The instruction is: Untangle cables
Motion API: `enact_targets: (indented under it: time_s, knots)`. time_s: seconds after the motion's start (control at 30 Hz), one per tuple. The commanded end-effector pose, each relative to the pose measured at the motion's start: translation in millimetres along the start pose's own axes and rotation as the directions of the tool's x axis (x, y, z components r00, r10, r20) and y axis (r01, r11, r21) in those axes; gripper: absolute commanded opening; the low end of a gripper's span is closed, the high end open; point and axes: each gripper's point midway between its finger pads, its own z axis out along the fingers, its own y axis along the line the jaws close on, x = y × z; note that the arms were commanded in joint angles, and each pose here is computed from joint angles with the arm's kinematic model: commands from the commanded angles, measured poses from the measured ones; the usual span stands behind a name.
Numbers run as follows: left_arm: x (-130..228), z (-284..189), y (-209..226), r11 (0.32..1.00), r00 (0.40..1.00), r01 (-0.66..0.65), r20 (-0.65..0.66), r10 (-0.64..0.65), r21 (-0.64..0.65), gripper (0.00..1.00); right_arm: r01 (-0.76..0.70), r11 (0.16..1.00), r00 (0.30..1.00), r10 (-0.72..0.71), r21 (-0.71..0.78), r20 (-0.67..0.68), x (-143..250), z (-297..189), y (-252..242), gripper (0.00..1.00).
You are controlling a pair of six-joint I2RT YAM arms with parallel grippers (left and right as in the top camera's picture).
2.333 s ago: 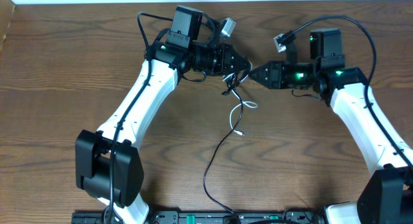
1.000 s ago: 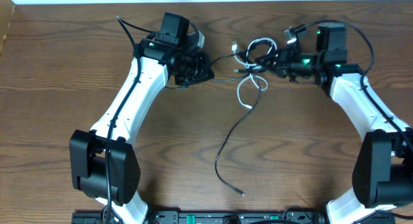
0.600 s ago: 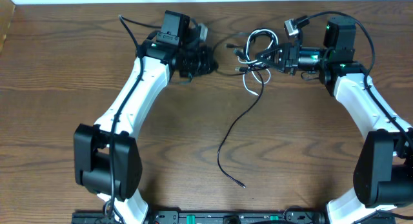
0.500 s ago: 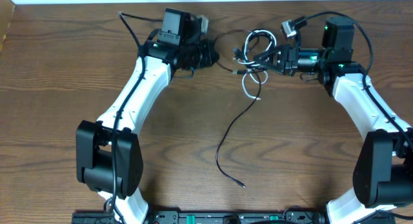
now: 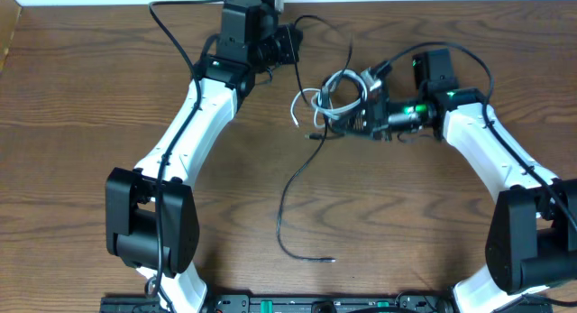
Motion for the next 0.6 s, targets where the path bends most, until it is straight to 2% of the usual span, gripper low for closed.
enact_targets:
  time_s: [0.0,0.07,0.17,0.23,0.3,0.4,0.43,0.57]
  knots:
    - [-27,-9,29,0.998,0.996,0.040,0.077,-0.036,-0.058,0.07,0.097,0.956,0.995,-0.098,0.276,-0.011,8,-1,-39,0.01]
    - [-38,-17,39,0.996,0.993,0.064,0.101,-0.057,-0.067,0.07,0.037,0.895,0.999,-0.033,0.444,-0.016,17,-12,-68,0.01]
    - [-50,-30,52,0.993,0.989,0.079,0.133,-0.067,-0.087,0.07,-0.089,0.737,0.996,0.085,0.670,0.039,28,-39,-108,0.01]
    - [-54,-38,61,0.990,0.987,0.093,0.139,-0.078,-0.104,0.07,-0.159,0.604,0.986,0.143,0.781,0.091,37,-60,-128,0.01]
    - [-51,-42,66,0.987,0.988,0.109,0.123,-0.094,-0.121,0.07,-0.178,0.552,0.981,0.163,0.815,0.103,42,-68,-133,0.01]
    - [-17,-43,77,0.972,0.988,0.151,0.004,-0.153,-0.180,0.08,-0.171,0.561,0.982,0.161,0.810,0.096,43,-65,-132,0.01]
    - [9,-44,80,0.965,0.982,0.143,-0.093,-0.166,-0.218,0.07,-0.171,0.574,0.983,0.159,0.801,0.095,41,-62,-130,0.01]
    - [52,-49,76,0.965,0.955,0.081,-0.259,-0.147,-0.251,0.07,-0.162,0.667,0.986,0.144,0.727,0.088,34,-46,-118,0.01]
